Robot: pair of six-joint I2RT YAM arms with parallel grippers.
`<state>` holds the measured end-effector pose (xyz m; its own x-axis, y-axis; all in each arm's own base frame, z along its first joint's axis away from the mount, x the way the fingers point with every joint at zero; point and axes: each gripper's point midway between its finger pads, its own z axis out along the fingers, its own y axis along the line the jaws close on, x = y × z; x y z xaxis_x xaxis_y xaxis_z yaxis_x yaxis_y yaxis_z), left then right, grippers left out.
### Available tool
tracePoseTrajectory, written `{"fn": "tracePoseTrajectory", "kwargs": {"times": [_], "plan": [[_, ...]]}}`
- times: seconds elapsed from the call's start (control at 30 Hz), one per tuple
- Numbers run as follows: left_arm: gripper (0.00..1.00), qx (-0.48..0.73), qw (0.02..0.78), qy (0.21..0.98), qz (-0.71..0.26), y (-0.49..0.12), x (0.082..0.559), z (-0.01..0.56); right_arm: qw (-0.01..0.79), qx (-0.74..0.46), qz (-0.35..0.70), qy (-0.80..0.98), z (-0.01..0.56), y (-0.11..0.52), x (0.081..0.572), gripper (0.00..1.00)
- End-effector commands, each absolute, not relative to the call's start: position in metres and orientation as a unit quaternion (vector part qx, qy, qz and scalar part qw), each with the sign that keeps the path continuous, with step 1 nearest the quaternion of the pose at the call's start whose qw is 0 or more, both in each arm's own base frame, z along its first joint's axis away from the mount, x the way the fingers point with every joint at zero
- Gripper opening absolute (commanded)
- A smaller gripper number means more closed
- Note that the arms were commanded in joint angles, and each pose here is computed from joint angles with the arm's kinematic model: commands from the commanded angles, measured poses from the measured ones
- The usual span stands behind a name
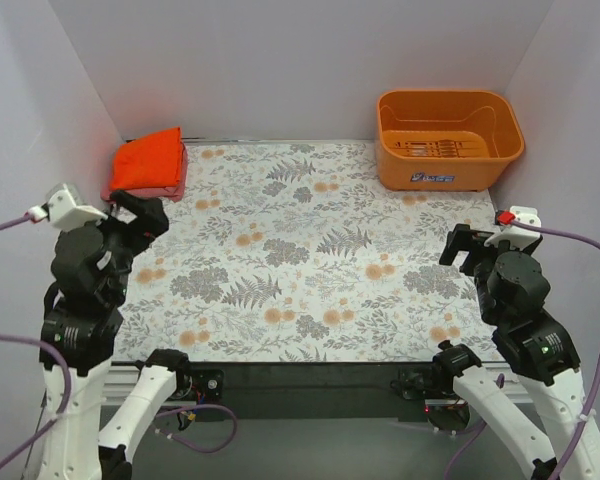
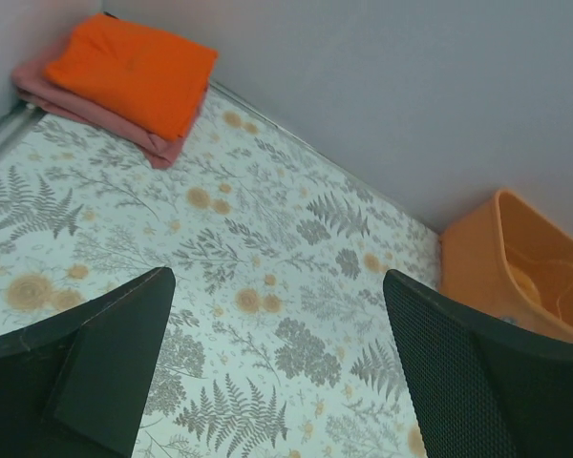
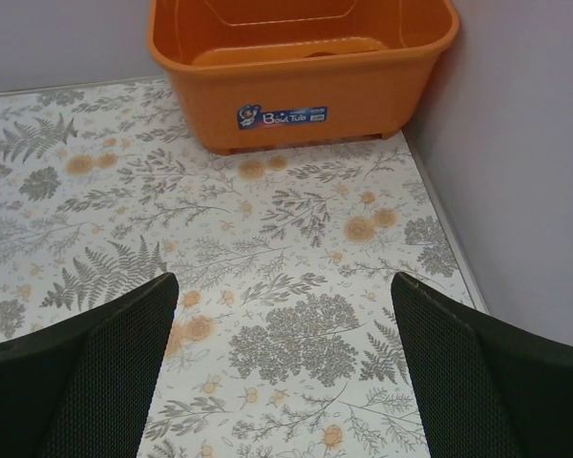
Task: Fold and stack the t-shirts
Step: Reset both grippers
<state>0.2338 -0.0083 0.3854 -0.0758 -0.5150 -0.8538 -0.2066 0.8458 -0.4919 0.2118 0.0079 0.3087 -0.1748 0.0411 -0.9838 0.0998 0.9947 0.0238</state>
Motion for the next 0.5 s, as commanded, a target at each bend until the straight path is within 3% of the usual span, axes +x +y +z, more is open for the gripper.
{"fn": "tracePoseTrajectory", "kwargs": {"times": [0.0,0.23,0.47], "plan": [[0.91,-0.318,0.610,0.724,-0.046,0.025,0.213,0.358,0.658,0.061,-0.055,0.748,0.306,-0.007,0.210,0.98],[0.98,-0.333,0.589,0.735,-0.032,0.025,0.224,0.319,0.680,0.086,-0.041,0.727,0.304,-0.014,0.200,0.98],[0.98,-0.317,0.590,0.738,-0.075,0.008,0.237,0.310,0.682,0.081,-0.033,0.726,0.301,-0.010,0.200,0.99]]}}
